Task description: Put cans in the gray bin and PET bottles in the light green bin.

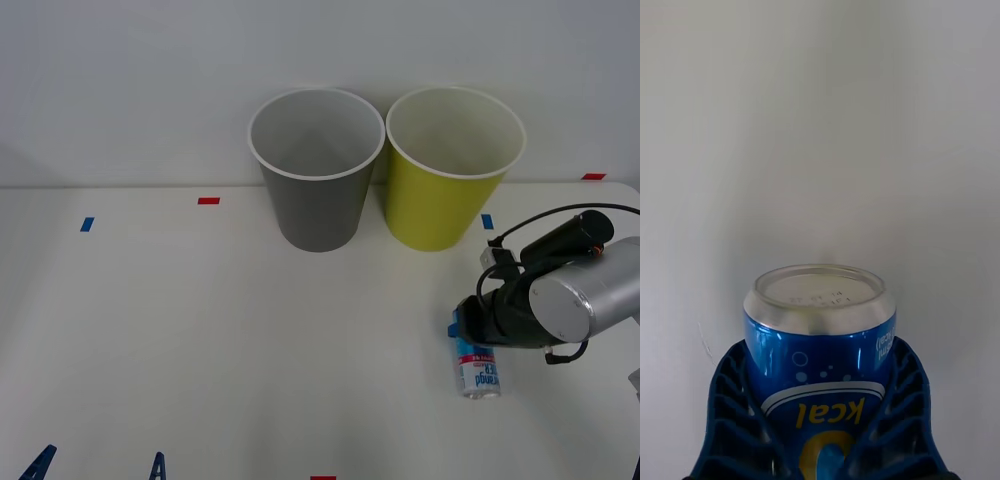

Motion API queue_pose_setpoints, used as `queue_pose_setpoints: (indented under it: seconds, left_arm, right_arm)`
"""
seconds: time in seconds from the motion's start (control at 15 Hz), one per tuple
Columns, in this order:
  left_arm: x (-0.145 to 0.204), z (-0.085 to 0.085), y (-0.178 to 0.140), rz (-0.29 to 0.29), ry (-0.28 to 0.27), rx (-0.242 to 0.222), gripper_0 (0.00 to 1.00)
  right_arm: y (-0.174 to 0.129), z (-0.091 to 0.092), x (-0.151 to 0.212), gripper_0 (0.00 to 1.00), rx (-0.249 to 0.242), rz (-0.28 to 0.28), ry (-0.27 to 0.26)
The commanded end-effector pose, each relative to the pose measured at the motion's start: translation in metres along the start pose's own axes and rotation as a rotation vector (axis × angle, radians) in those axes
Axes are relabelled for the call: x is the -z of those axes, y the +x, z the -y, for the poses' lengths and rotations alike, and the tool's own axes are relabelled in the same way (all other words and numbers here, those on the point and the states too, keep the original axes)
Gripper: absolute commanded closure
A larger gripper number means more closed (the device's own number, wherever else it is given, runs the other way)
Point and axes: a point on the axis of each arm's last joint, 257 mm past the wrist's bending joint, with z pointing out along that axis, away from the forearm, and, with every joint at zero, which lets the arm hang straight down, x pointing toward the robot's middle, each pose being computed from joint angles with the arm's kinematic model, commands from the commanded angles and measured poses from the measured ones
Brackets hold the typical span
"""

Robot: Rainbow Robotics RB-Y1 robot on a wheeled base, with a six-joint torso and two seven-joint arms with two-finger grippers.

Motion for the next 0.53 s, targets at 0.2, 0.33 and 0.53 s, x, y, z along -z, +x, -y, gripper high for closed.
queue_pose_setpoints:
  seconds: [0.2,0.33,0.53]
  left_arm:
    - [0.0,0.0,0.0,0.0,0.0,0.0,0.0]
    - [0.0,0.0,0.0,0.0,0.0,0.0,0.0]
    - [0.0,0.0,0.0,0.0,0.0,0.0,0.0]
  right_arm:
    - [0.001,0.0,0.021,1.0,0.042,0.062,-0.026]
    - [0.001,0.001,0.034,1.0,0.122,0.106,-0.045]
    - [0.0,-0.005,0.056,1.0,0.222,0.189,-0.066]
